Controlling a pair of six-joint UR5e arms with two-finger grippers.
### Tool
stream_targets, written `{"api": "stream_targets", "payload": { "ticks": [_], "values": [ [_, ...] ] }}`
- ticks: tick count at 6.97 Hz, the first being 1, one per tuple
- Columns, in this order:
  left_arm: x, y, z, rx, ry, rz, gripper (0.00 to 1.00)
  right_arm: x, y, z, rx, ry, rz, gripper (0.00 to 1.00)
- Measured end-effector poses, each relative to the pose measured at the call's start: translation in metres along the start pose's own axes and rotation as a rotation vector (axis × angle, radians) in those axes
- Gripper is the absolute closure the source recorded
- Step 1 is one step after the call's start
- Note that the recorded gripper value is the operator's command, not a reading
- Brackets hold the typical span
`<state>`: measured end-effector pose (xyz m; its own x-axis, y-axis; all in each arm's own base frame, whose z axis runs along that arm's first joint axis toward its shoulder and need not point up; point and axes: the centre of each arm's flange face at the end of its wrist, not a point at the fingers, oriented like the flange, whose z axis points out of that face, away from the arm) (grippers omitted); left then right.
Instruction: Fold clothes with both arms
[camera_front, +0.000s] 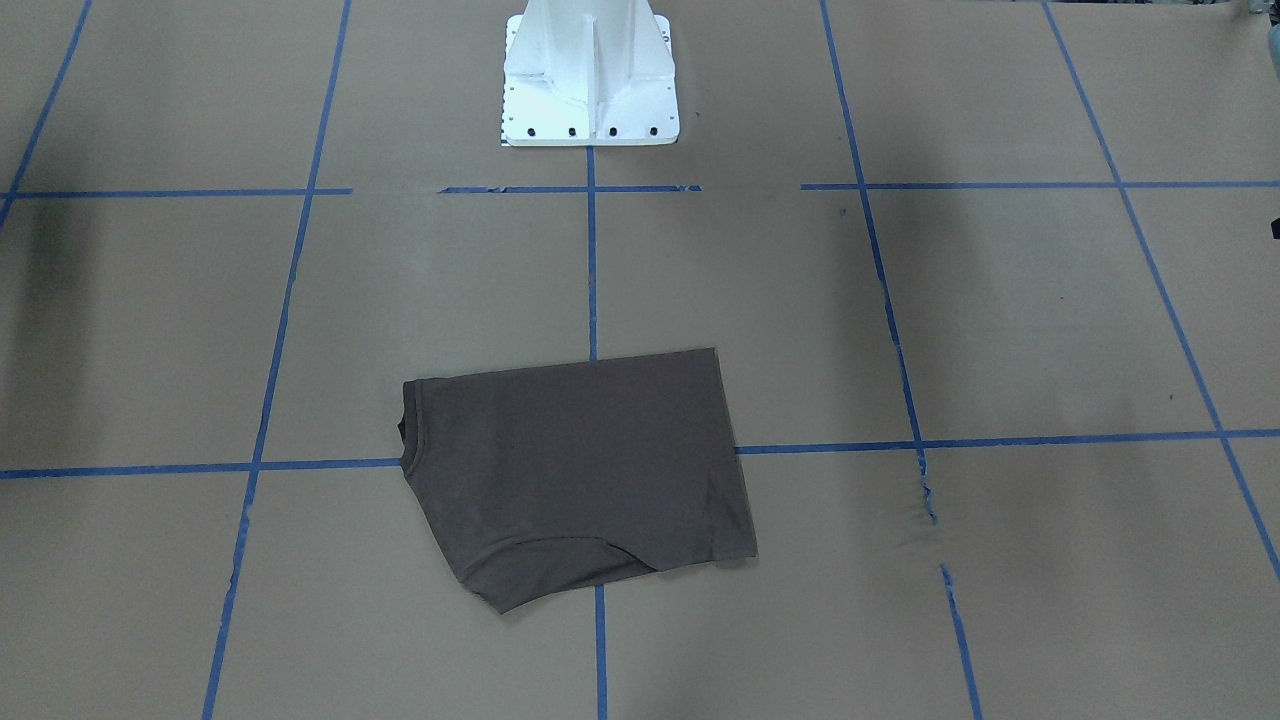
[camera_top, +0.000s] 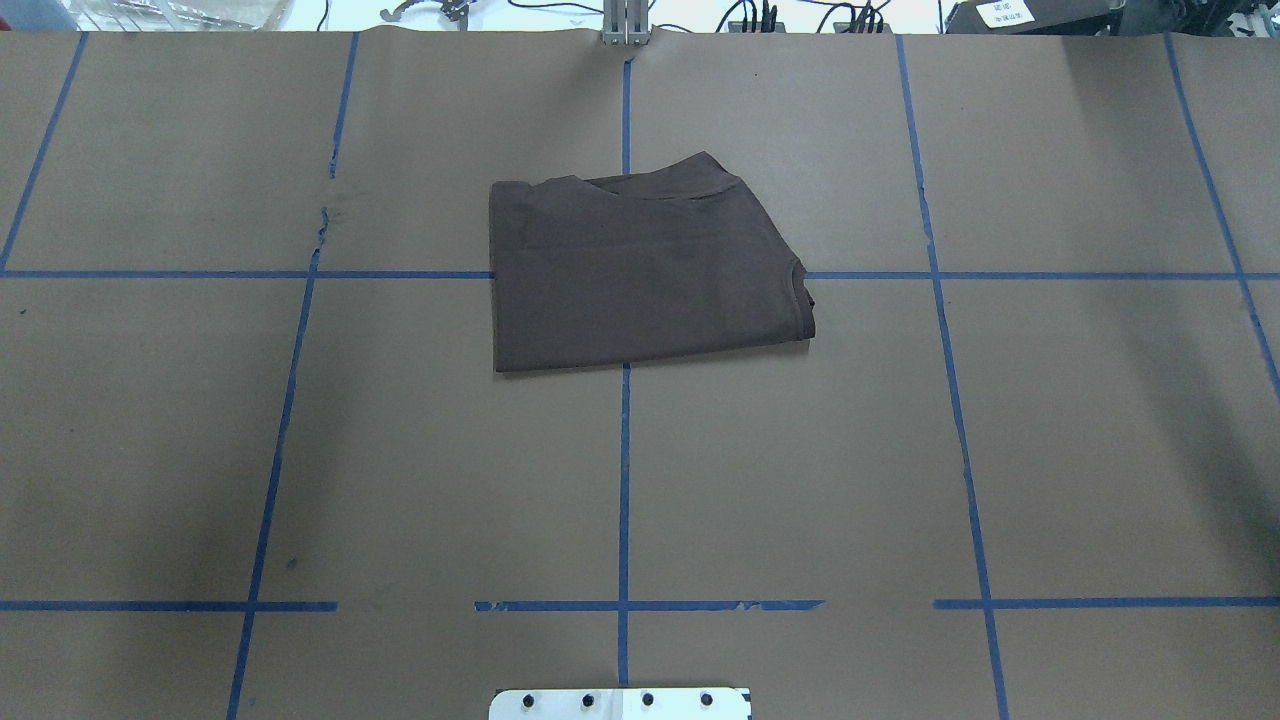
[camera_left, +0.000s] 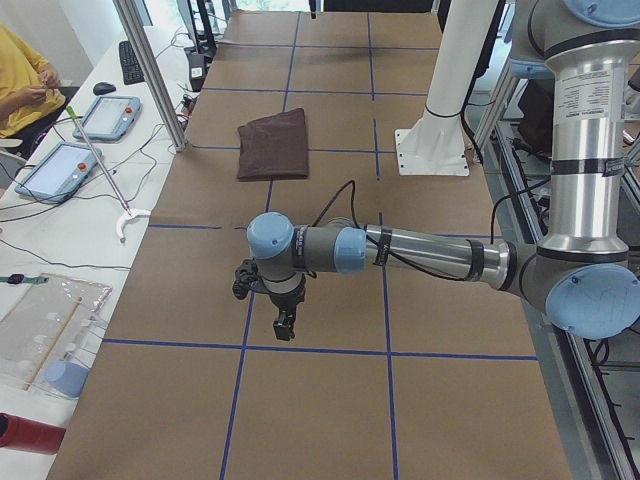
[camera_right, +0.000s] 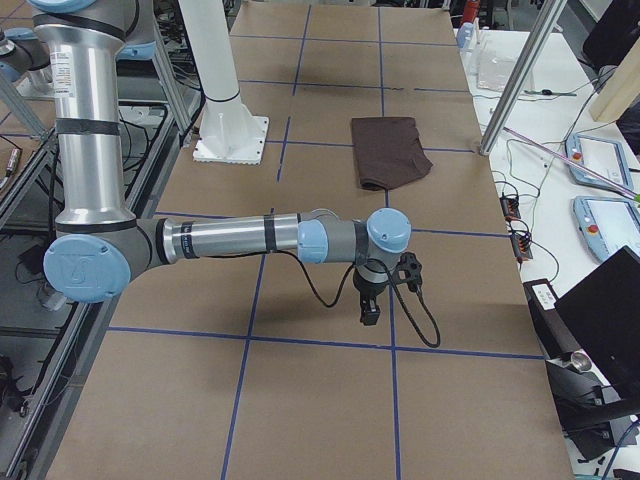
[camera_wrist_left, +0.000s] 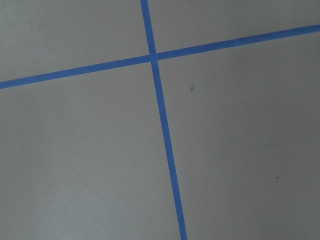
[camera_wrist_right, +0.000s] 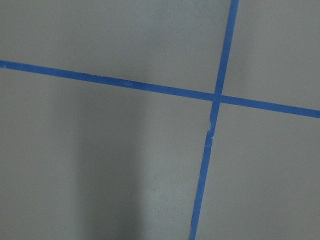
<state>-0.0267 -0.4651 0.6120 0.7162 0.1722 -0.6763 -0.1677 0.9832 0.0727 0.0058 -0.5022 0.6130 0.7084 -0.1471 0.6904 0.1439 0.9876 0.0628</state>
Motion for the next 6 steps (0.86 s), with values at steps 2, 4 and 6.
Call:
{"api": "stream_targets", "payload": {
  "ticks": [2, 4, 6],
  "values": [
    [0.001, -0.001, -0.001, 0.003, 0.0, 0.002, 0.0, 0.0, 0.0, 0.0, 0.0, 0.0, -0.001, 0.0],
    [0.002, -0.005, -0.003, 0.007, -0.001, 0.006, 0.0, 0.0, 0.0, 0.0, 0.001, 0.0, -0.004, 0.0],
    [0.005, -0.011, -0.007, 0.016, -0.003, 0.014, 0.0, -0.001, -0.001, -0.001, 0.002, 0.0, -0.008, 0.0]
  ]
}}
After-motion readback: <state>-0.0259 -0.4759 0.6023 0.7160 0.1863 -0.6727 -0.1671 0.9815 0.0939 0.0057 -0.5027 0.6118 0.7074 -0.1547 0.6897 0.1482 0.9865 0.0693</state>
